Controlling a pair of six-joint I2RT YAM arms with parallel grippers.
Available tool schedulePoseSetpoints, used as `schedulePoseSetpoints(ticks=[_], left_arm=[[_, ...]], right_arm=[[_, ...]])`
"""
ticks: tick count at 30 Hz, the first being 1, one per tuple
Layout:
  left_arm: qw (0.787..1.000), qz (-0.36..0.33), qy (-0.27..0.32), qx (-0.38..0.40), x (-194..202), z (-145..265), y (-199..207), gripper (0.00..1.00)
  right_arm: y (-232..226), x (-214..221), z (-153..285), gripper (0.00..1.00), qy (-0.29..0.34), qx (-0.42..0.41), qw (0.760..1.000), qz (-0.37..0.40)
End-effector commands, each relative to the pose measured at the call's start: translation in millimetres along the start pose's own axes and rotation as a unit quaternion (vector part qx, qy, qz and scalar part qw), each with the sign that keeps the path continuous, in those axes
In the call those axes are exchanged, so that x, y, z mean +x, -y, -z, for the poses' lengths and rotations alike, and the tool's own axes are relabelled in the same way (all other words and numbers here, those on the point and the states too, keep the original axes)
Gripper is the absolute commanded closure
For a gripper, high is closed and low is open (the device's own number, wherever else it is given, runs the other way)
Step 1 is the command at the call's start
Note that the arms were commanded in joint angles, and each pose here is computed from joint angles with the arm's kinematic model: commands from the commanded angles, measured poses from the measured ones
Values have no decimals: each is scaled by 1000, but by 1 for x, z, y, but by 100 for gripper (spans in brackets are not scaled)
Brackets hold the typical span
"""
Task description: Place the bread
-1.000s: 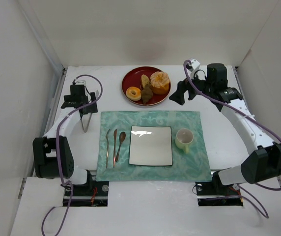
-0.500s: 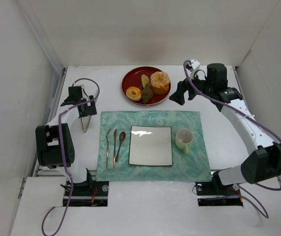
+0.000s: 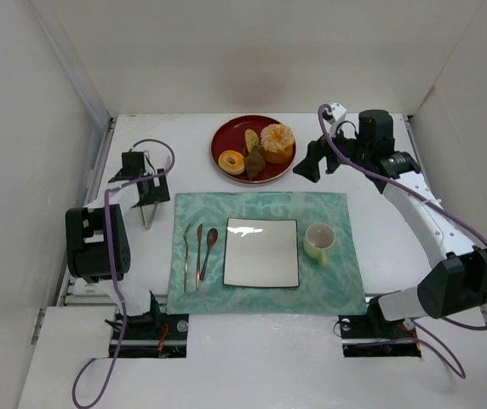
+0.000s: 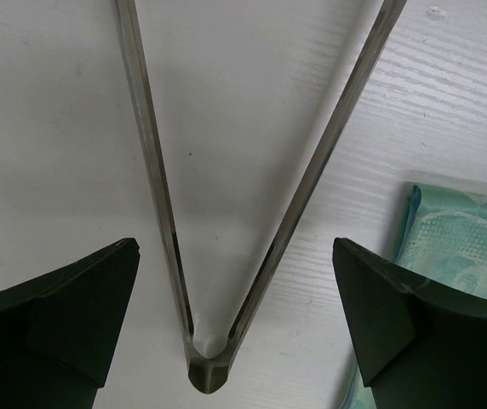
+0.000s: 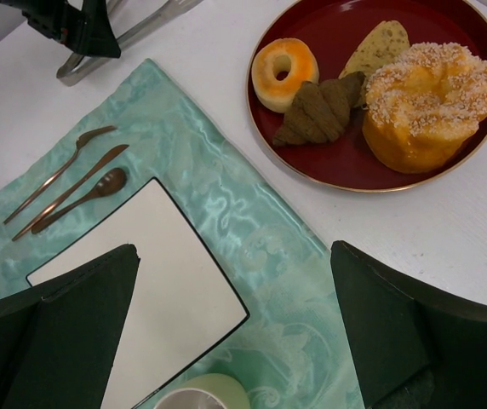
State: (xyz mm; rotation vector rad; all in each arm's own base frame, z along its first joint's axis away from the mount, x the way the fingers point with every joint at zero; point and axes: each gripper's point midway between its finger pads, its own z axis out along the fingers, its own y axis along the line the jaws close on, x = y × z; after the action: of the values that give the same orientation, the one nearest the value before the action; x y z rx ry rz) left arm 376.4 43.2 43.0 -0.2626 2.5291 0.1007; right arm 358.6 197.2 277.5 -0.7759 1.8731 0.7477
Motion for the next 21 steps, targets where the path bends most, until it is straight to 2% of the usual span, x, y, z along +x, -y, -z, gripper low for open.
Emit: schedulePoseSetpoints(ticks=[1, 21], left_arm=[[1000, -3, 10, -8, -9, -4, -3, 5], [1000, -11, -19, -10, -2, -25, -3, 10]], right_arm=[[-7, -15, 8, 0, 22, -8, 1000, 21], [-6, -15, 8, 0, 22, -8, 999, 26]])
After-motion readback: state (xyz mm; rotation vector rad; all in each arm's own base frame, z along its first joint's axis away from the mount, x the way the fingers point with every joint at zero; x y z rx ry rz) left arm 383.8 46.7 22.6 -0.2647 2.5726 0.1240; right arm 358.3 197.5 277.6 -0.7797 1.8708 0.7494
